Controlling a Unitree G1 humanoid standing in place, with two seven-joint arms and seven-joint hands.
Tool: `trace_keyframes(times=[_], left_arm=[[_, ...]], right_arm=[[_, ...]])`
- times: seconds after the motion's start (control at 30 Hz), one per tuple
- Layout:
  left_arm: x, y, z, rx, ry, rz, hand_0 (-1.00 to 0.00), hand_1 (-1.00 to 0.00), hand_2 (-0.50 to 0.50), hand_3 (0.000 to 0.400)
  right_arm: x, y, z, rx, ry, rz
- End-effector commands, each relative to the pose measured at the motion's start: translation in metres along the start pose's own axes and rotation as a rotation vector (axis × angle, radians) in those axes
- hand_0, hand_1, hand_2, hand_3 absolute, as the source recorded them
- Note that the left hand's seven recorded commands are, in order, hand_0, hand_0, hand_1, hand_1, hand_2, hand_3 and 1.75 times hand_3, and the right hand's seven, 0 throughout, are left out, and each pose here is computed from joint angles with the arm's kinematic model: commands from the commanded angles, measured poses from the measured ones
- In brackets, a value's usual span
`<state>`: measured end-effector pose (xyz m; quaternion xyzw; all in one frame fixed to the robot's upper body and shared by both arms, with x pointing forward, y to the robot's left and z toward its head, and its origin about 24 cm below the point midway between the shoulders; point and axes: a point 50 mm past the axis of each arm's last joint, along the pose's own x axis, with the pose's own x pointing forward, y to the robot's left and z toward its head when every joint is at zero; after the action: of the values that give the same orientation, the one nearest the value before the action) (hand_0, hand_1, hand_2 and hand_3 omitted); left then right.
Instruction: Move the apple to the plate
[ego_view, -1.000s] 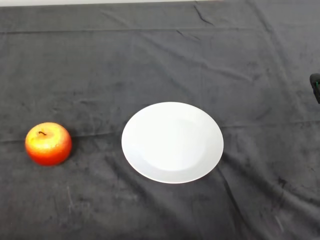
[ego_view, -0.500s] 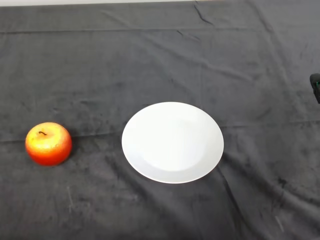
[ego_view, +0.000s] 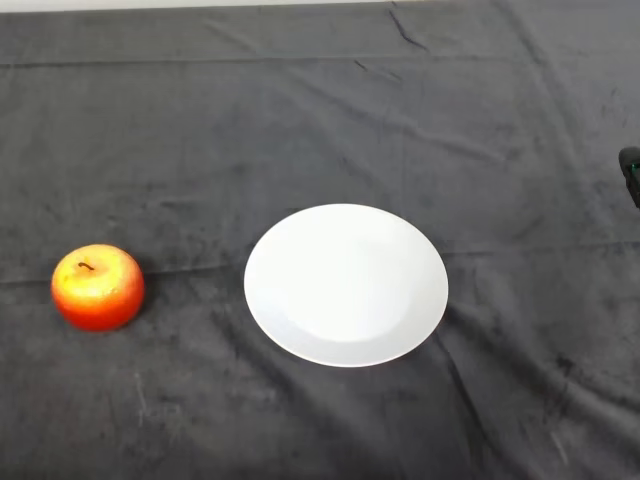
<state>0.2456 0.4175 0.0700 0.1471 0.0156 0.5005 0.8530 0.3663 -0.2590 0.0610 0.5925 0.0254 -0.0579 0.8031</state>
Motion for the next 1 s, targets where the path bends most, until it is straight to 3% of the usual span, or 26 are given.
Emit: trace_keyframes(times=[0.03, 0.37, 1.0], left_arm=[[0.009, 0.012, 0.007, 0.031, -0.036, 0.001, 0.00, 0.00, 0.00, 0.000], [0.007, 0.015, 0.001, 0.080, -0.054, -0.151, 0.00, 0.00, 0.00, 0.000], [-0.015, -0.020, -0.006, 0.217, -0.117, -0.599, 0.00, 0.00, 0.00, 0.000]], right_arm=[[0.0015, 0.0100, 0.0163, -0.003, -0.054, 0.030], [0.0015, 0.0100, 0.0162, -0.003, -0.054, 0.030], [0.0015, 0.0100, 0.0162, -0.003, -0.054, 0.030]])
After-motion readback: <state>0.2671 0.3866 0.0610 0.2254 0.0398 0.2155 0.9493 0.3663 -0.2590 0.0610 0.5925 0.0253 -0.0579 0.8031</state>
